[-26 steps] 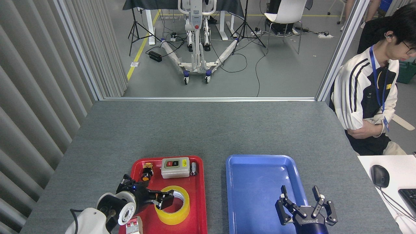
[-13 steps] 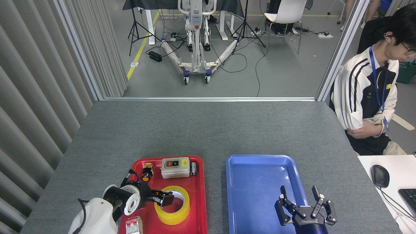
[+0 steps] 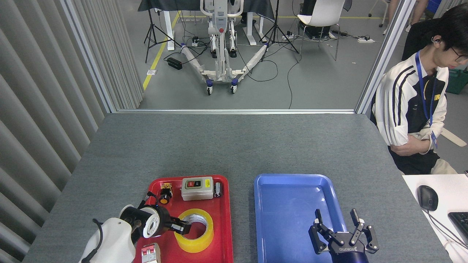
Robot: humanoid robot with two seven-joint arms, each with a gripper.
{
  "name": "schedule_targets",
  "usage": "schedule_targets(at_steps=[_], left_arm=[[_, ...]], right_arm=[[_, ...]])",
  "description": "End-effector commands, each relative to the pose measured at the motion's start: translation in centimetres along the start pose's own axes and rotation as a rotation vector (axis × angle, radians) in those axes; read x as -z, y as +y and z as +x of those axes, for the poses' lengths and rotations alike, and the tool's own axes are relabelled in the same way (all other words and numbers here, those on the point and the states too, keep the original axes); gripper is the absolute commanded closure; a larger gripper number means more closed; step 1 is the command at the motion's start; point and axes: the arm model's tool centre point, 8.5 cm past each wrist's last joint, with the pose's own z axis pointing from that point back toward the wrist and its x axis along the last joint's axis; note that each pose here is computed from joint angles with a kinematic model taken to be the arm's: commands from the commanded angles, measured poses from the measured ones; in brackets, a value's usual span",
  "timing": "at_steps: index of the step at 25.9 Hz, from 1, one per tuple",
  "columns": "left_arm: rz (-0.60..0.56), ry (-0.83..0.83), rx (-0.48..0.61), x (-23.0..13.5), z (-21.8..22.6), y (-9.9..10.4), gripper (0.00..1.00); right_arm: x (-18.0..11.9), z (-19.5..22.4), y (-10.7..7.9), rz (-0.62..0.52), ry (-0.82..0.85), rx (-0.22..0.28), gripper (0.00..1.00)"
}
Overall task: Place and move tape with both arms
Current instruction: 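Reach the left gripper into the yellow tape roll's center on the red tray, then lift the tape roll with the left gripper and carry it toward the blue tray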
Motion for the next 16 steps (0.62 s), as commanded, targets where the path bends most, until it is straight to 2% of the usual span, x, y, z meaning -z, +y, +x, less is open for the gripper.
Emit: schedule_targets(at_steps=[1,4,7,10,12,14,16], left_arm=[[-0.021,-0.01,0.02,0.5,0.6,-0.4,0.7],[-0.012,-0.071,0.101,0.2,1.3,-0.1,1.0],[0.029,-0.151,0.177,-0.6,1.7,1.4,1.0],[0.109,-0.27,0.136,-1.6,2.5,2.8,1.0],[0.261,-0.403,0.116,-3.6,3.7,5.0,1.0],[0.436,-0.524,0.14,-5.3,4.7,6.8,1.0],[0.603,-0.666,0.177,-6.1,6.0,7.3,1.0]], right_arm=[[0.0,0.0,0.0,0.001,-0.001,0.001,0.0],[-0.1,0.1,0.1,0.003,0.0,0.003,0.0],[-0.1,0.2,0.1,0.003,0.0,0.006,0.0],[-0.1,0.2,0.2,0.006,0.001,0.005,0.0],[-0.1,0.2,0.3,0.007,0.001,0.007,0.0],[-0.1,0.2,0.2,0.006,0.001,0.007,0.0],[-0.1,0.3,0.2,0.001,-0.008,0.007,0.0]])
